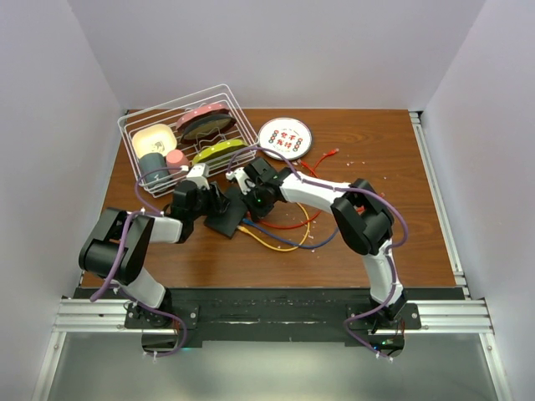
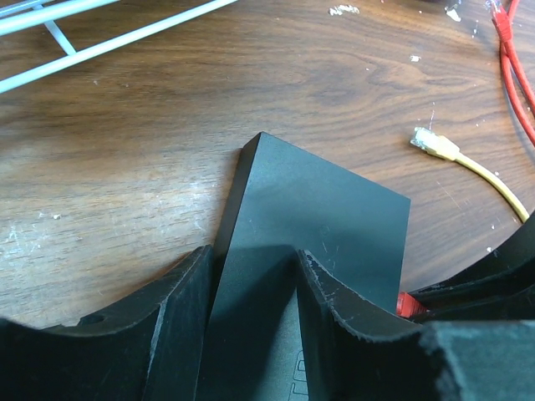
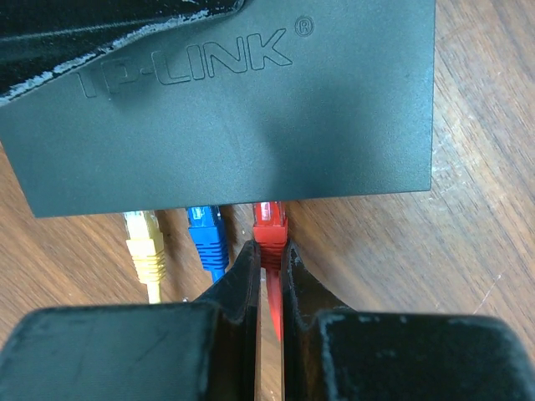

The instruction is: Insert the plug into the switch port

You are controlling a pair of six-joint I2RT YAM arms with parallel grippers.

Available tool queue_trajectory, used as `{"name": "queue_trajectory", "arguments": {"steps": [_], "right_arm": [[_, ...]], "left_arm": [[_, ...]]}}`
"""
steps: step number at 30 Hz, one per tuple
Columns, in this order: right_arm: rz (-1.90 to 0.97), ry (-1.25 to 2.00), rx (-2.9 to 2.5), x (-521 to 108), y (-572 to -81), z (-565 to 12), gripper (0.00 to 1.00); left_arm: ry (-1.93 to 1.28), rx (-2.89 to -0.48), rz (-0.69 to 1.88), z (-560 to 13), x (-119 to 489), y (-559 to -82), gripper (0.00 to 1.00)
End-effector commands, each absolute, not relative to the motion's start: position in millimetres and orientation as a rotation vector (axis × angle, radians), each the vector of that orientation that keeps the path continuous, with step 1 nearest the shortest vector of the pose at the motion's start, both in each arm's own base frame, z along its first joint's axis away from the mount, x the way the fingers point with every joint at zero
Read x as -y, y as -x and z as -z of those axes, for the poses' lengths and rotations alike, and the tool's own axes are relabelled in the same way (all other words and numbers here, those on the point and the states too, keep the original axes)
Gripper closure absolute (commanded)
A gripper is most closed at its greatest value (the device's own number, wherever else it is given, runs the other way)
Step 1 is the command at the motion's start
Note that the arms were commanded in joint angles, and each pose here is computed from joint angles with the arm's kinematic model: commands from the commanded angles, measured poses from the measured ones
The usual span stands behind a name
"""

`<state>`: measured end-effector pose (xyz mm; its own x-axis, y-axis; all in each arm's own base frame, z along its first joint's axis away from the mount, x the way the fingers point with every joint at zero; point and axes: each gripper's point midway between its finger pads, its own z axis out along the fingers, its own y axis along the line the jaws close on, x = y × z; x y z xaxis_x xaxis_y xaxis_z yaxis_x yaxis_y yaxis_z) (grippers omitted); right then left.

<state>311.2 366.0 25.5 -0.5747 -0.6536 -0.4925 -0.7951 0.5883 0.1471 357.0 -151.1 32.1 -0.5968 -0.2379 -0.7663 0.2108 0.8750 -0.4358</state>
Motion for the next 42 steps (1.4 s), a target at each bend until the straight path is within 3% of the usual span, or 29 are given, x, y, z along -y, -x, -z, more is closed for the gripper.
{"name": "queue_trajectory", "arguments": {"steps": [1, 20, 42], "right_arm": [[-0.778, 1.031, -1.892, -454.0, -353.8, -145.5, 1.00], [-0.856, 0.992, -1.800, -467.4, -356.7, -182.3, 1.00], [-0.833, 1.035, -1.815, -479.0, -368.3, -165.0, 1.00]], "left_arm": [[-0.169, -2.225, 0.934, -25.6, 214.4, -299.0, 0.59], [-0.212, -2.244, 0.938, -21.2, 222.3, -286.9, 0.64], [-0.330, -2.239, 0.992, -22.4, 243.5, -269.9, 0.66]]}}
